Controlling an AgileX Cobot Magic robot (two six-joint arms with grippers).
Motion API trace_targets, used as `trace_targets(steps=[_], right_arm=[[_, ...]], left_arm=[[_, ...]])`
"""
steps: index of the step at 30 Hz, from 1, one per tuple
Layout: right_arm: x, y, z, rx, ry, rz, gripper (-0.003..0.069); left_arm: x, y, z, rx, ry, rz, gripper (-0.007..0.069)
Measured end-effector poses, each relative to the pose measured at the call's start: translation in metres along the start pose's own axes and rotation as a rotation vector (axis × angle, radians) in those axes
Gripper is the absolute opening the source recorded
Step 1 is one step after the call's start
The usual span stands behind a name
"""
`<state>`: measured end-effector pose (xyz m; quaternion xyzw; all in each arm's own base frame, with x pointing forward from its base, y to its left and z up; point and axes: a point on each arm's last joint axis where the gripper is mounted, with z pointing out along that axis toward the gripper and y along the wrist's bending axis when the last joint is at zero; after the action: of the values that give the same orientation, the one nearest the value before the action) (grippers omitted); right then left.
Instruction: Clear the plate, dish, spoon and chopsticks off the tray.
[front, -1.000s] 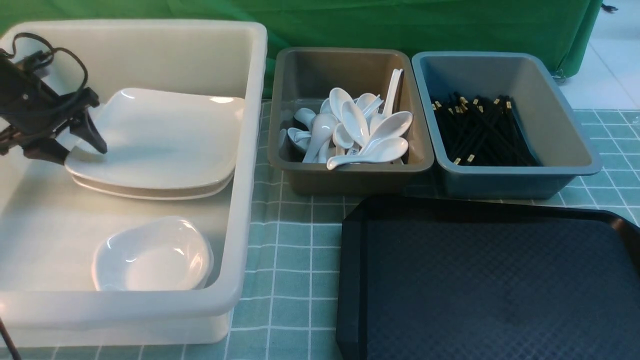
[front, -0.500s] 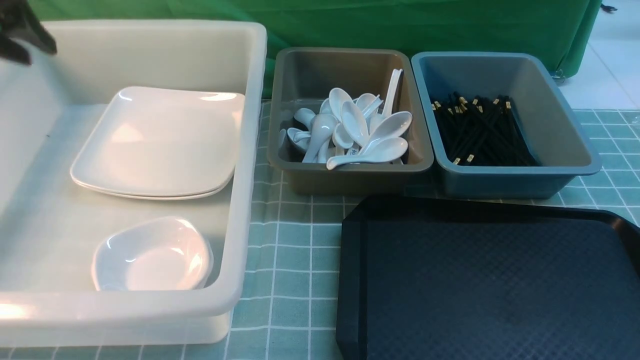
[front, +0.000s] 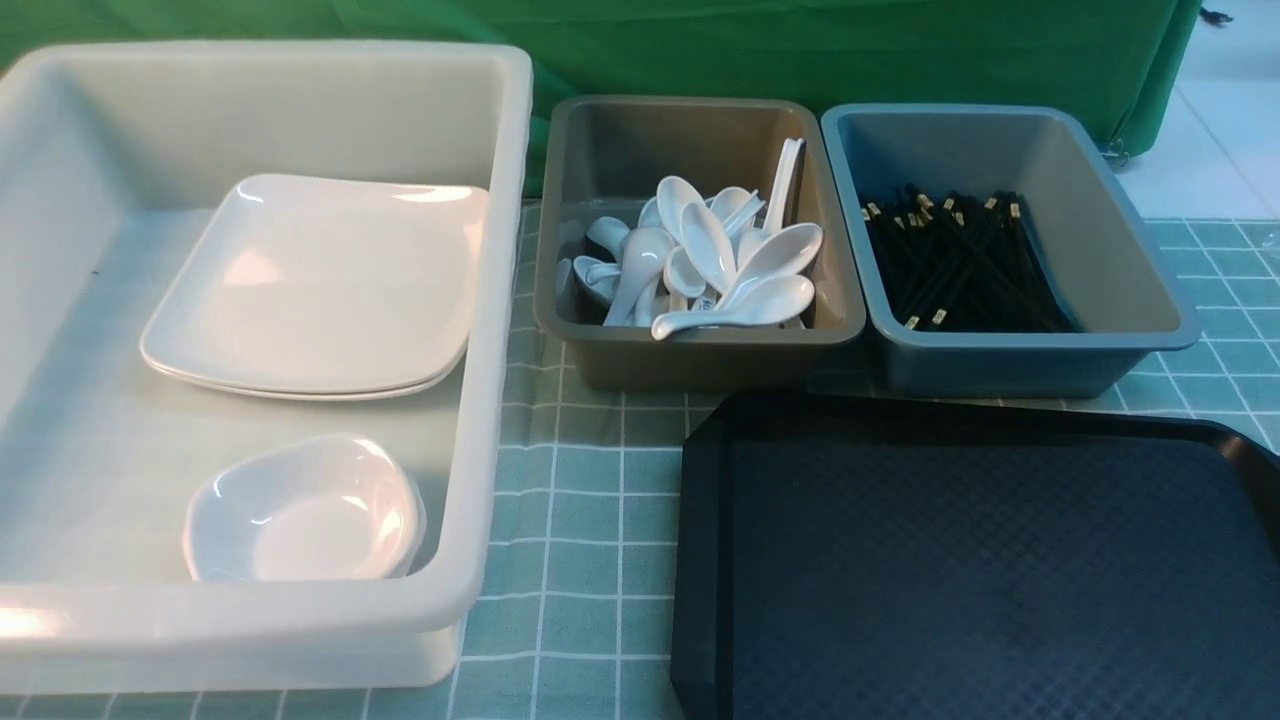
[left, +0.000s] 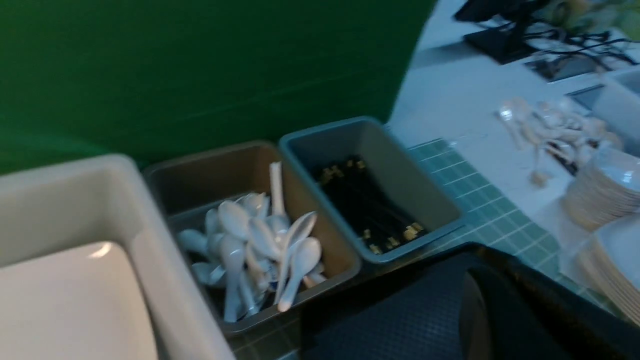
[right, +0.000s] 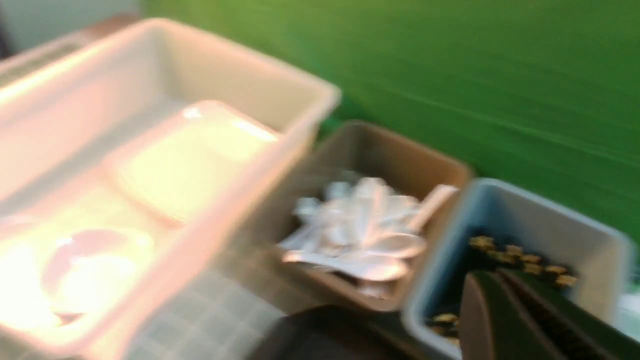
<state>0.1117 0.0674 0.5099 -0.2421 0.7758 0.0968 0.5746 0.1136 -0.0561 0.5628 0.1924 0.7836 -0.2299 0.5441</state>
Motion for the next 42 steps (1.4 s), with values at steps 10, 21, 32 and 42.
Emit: trace_targets(steps=[10,21,32,42], right_arm=[[0.105,-0.022,-0.071,0.169,-0.304,0.074,0.0022],[0.167,-0.011,-0.094,0.088,-0.641,0.036,0.0067],[0.167,-0.010,-0.094,0.084,-0.649,0.034,0.0120],[0.168,-0.010,-0.094,0.086,-0.642,0.036,0.0139]], left_arm=[[0.101,-0.038,-0.069,0.006,-0.071,0.029,0.0001],[0.238,-0.010,-0.033,-0.054,-0.319,-0.154,0.0008],[0.255,0.000,-0.024,-0.091,-0.411,-0.183,0.0010],[0.256,0.001,-0.023,-0.093,-0.403,-0.181,0.0010]])
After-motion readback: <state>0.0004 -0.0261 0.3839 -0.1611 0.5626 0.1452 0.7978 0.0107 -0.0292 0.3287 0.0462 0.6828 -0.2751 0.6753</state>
